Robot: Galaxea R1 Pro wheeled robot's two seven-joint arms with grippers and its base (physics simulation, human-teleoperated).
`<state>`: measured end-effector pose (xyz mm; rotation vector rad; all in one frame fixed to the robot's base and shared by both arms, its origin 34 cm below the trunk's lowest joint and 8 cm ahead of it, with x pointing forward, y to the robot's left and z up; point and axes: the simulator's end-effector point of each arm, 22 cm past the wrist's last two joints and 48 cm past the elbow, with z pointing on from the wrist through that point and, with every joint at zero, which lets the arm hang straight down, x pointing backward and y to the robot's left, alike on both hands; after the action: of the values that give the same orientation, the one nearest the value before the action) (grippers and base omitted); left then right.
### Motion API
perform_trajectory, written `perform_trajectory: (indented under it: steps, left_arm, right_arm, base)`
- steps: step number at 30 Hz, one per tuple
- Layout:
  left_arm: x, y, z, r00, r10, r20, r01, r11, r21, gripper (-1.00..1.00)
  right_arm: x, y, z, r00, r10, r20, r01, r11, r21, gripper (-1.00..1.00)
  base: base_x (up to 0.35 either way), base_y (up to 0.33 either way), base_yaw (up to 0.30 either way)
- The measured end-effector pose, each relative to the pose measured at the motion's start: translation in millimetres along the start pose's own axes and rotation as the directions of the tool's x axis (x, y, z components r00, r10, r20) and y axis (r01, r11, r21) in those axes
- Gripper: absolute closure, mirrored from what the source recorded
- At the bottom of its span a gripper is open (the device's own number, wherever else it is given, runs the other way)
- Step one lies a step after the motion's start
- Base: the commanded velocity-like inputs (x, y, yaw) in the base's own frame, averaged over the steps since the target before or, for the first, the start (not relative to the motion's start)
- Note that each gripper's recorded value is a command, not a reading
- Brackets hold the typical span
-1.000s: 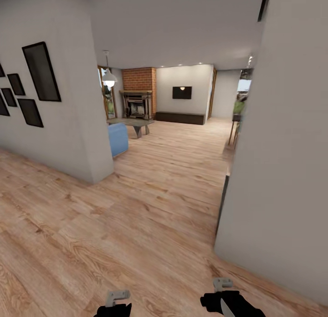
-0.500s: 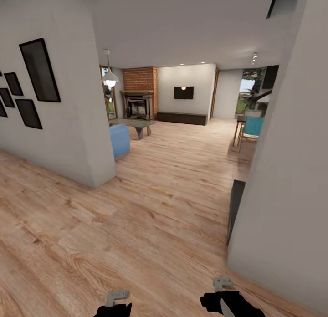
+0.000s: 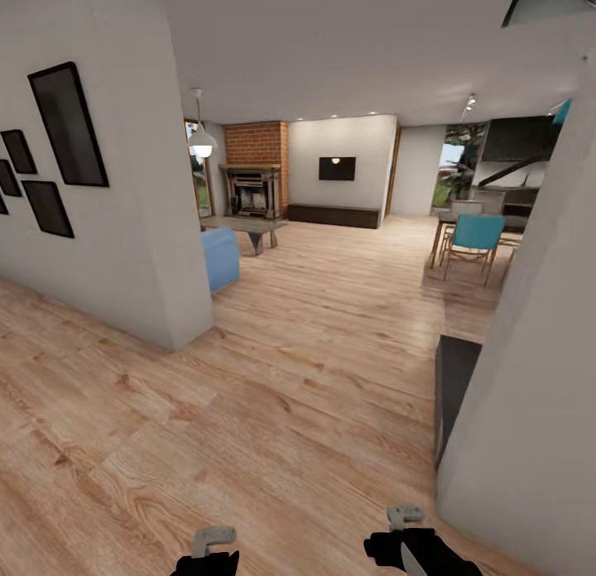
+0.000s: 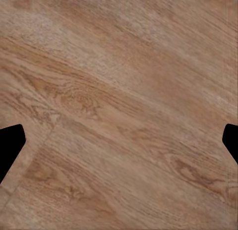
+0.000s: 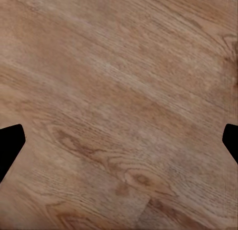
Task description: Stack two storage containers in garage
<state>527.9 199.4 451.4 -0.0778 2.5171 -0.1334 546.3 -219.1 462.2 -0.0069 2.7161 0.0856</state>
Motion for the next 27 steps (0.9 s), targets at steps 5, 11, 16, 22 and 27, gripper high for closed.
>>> perform_trajectory:
  steps: [5, 11, 16, 22, 27]
  left_arm:
    - [0.0, -0.1, 0.0, 1.000, 0.000, 0.000, 0.000, 1.000, 0.000, -1.00]
    - [0.0, -0.4, 0.0, 1.000, 0.000, 0.000, 0.000, 1.000, 0.001, -1.00]
    - [-0.1, -0.3, 0.0, 1.000, 0.000, 0.001, 0.000, 1.000, 0.000, -1.00]
    - [0.0, -0.1, 0.0, 1.000, 0.000, 0.000, 0.000, 1.000, 0.000, -1.00]
    - [0.1, 0.0, 0.0, 1.000, 0.000, 0.000, 0.000, 1.000, 0.000, -1.00]
  right_arm:
    - [-0.1, 0.2, 0.0, 1.000, 0.000, 0.000, 0.000, 1.000, 0.000, -1.00]
    - [-0.1, -0.6, 0.0, 1.000, 0.000, 0.000, 0.000, 1.000, 0.001, -1.00]
    - [0.0, -0.7, 0.0, 1.000, 0.001, 0.000, -0.001, 1.000, 0.001, -1.00]
    - [0.7, 0.9, 0.1, 1.000, 0.001, -0.001, -0.001, 1.000, -0.001, -1.00]
    - [0.7, 1.5, 0.1, 1.000, 0.000, -0.002, 0.000, 1.000, -0.002, -1.00]
  base:
    - [0.299, 0.177, 0.000]
    - [0.299, 0.177, -0.012]
    - [0.299, 0.177, -0.077]
    - [0.299, 0.177, -0.139]
    - [0.299, 0.177, -0.075]
